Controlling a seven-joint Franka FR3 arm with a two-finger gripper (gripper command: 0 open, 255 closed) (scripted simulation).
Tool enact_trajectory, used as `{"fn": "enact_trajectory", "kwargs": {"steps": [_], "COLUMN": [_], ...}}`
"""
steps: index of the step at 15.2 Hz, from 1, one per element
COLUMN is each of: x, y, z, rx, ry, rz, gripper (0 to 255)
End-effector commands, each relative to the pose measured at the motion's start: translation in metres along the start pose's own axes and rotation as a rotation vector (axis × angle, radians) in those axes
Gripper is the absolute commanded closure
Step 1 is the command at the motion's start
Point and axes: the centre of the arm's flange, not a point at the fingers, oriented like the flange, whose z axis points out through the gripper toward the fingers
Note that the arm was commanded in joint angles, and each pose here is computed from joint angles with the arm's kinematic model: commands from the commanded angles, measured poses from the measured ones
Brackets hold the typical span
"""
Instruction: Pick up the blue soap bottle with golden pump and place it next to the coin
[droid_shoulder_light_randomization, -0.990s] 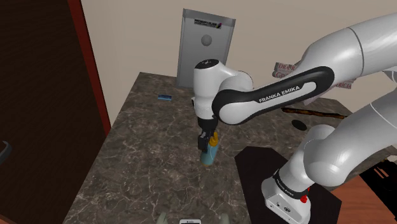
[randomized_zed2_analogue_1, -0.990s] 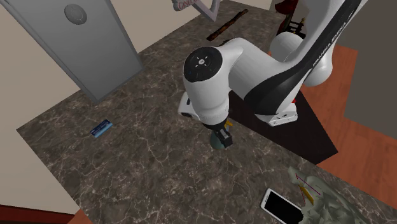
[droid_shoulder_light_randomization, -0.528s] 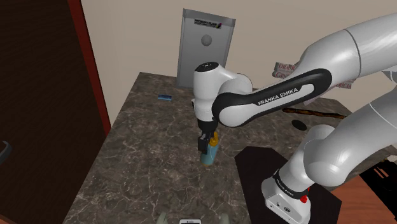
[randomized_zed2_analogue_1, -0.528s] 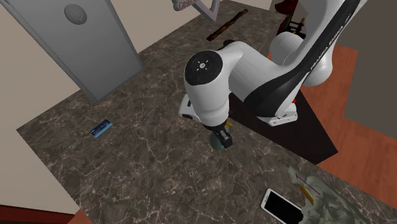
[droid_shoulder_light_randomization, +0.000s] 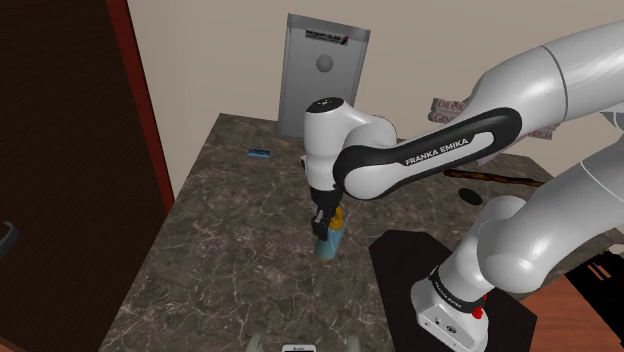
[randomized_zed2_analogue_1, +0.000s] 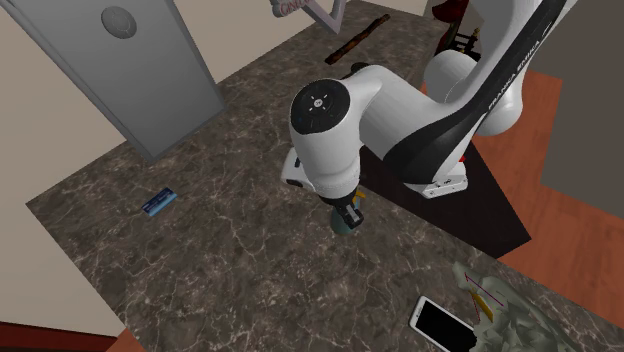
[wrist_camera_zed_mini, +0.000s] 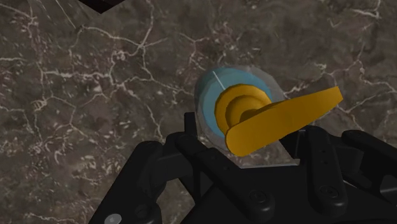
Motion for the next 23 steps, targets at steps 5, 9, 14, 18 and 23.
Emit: {"fn": "enact_trajectory", "kwargs": {"steps": [5,9,14,18,23], "x": [-0.002,-0.007,-0.013,-0.018,-0.024], "y": [0.001,0.002,0.003,0.005,0.006], "z": [-0.01,-0.031,-0.056,-0.077,-0.102], "rx": [0.0,0.0,0.0,0.0,0.0], "ry": [0.0,0.0,0.0,0.0,0.0], "rz": [0.0,0.0,0.0,0.0,0.0], "gripper": [255,255,255,255,255]}}
